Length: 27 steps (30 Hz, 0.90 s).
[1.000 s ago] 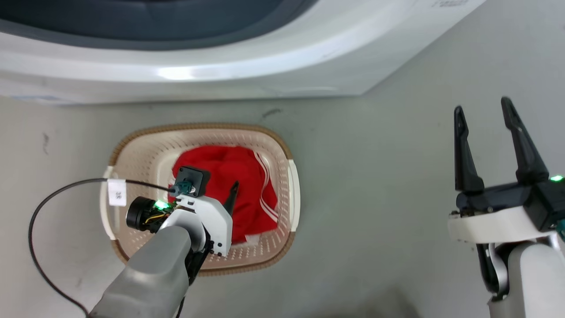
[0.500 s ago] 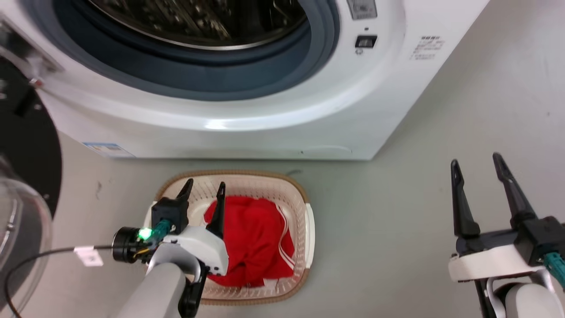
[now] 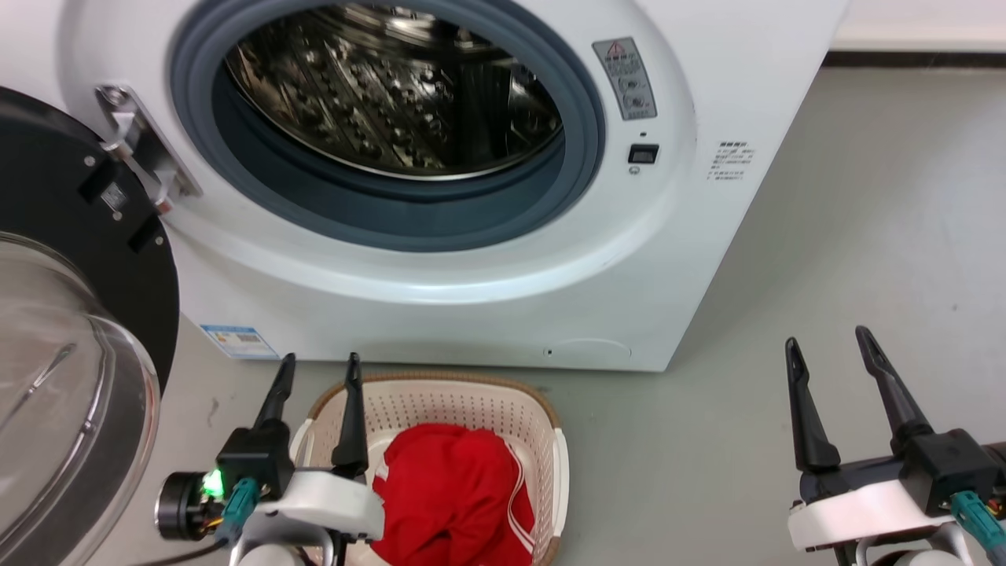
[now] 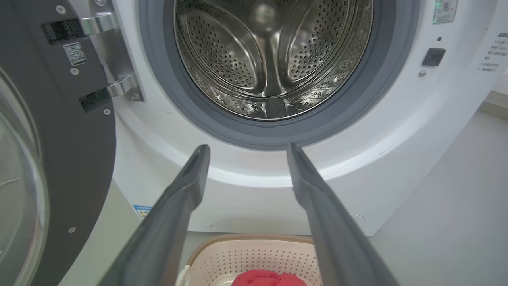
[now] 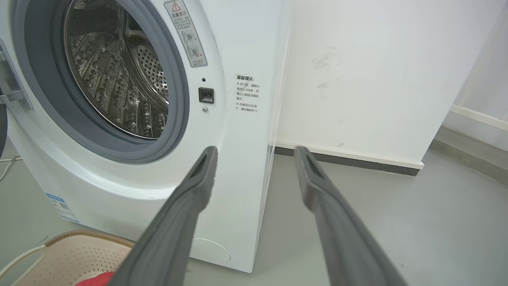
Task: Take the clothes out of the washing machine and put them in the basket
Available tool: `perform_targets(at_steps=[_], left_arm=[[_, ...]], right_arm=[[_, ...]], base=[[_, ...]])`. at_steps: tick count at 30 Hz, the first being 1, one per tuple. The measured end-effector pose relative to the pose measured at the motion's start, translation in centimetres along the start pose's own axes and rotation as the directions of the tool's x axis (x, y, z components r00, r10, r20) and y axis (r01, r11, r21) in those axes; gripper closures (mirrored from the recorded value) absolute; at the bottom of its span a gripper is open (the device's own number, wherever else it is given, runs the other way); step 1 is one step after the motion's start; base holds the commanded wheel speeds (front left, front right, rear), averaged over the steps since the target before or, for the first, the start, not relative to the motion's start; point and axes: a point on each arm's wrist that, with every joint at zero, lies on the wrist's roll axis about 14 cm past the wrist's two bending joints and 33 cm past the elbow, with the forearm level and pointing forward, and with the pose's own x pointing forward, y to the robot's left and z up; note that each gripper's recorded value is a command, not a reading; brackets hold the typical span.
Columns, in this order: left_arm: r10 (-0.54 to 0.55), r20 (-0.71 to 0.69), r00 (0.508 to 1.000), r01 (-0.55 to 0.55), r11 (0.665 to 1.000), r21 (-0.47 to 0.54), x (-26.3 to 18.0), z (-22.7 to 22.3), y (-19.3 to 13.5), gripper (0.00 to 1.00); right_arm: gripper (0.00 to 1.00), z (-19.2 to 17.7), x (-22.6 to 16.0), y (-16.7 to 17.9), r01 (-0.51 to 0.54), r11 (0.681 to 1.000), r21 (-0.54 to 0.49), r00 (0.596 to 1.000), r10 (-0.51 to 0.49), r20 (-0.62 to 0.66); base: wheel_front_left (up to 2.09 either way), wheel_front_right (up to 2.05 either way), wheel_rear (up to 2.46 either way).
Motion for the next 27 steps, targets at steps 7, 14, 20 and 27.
perform_targets(at_steps=[7, 14, 20, 27], left_arm=[[0.024, 0.088, 0.996, -0.026, 0.999, 0.020, -2.2, 2.8, 0.5, 0.00], [0.028, 0.117, 0.993, -0.033, 0.998, 0.045, -3.8, 3.7, 0.5, 0.00], [0.031, 0.134, 0.990, -0.037, 0.998, 0.047, -4.6, 4.2, 0.6, 0.00], [0.030, 0.138, 0.990, -0.037, 0.998, 0.050, -4.9, 4.3, 0.5, 0.00]], right_arm=[[0.00, 1.5, -1.4, 0.2, 0.001, 1.000, 0.006, 0.999, -0.001, 0.037], [0.00, 2.3, -2.8, 0.5, -0.002, 1.000, 0.010, 0.999, 0.002, 0.054], [0.00, 2.8, -3.6, 0.5, 0.002, 1.000, 0.017, 0.998, -0.003, 0.065], [0.00, 2.9, -4.1, 0.5, 0.006, 1.000, 0.026, 0.997, -0.008, 0.070]], base=[[0.00, 0.00, 0.00], [0.00, 0.00, 0.00], [0.00, 0.00, 0.00], [0.00, 0.00, 0.00]])
